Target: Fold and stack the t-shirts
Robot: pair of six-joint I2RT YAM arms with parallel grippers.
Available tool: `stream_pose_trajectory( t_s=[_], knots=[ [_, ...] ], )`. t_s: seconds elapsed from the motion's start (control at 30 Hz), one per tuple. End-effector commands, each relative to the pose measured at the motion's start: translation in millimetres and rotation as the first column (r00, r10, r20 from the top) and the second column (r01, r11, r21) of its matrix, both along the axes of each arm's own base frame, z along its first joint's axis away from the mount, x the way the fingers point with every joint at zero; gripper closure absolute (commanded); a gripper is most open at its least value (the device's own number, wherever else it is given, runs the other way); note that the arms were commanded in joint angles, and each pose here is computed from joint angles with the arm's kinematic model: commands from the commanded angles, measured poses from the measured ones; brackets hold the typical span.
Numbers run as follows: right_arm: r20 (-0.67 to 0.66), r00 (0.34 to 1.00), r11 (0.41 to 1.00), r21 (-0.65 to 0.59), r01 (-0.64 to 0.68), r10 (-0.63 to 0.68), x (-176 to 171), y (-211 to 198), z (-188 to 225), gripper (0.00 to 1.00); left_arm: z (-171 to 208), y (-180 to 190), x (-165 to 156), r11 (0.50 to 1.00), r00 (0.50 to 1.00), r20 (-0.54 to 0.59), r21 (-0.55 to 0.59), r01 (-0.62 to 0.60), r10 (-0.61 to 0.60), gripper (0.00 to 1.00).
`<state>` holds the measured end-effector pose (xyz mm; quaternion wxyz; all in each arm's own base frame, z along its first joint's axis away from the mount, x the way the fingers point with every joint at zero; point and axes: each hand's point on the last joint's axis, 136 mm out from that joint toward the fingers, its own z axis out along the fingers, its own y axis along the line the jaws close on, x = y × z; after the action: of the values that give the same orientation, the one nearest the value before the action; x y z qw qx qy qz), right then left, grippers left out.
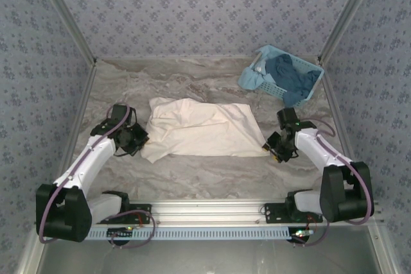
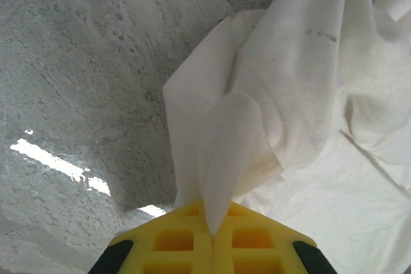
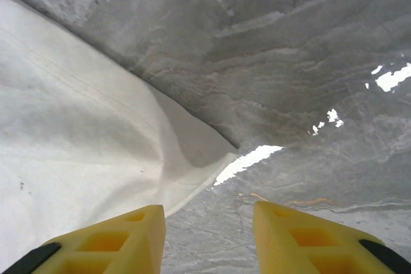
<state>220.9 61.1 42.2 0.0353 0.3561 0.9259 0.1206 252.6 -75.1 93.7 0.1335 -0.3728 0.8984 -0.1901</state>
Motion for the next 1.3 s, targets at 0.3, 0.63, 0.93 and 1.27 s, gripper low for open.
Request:
stream_pose_trajectory(
  t_s=[0.3, 0.63, 0.93, 1.27],
  knots=[
    [-0.038, 0.999, 1.000, 0.012, 0.023, -0.023, 14.7, 3.6, -14.8, 0.57, 0.1, -4.5, -4.1, 1.000, 1.000, -0.006, -0.018, 0.006, -0.006, 1.00],
    [-0.048, 0.999, 1.000, 0.004, 0.010, -0.009, 23.0, 5.1, -27.9, 0.59, -3.3, -8.1, -8.5, 1.000, 1.000, -0.011, -0.026, 0.009, -0.009, 1.00],
    [0.037, 0.999, 1.000, 0.005, 0.013, -0.014, 57.2, 7.6, -33.2, 0.92, -5.5, -13.0, -11.3, 0.999, 1.000, -0.016, -0.034, 0.013, -0.014, 1.00],
    [0.126, 0.992, 1.000, -0.014, -0.006, 0.008, 70.0, 3.5, 3.7, 1.00, -11.1, -22.3, -36.3, 0.995, 0.998, -0.057, -0.097, 0.020, -0.025, 1.00]
  ],
)
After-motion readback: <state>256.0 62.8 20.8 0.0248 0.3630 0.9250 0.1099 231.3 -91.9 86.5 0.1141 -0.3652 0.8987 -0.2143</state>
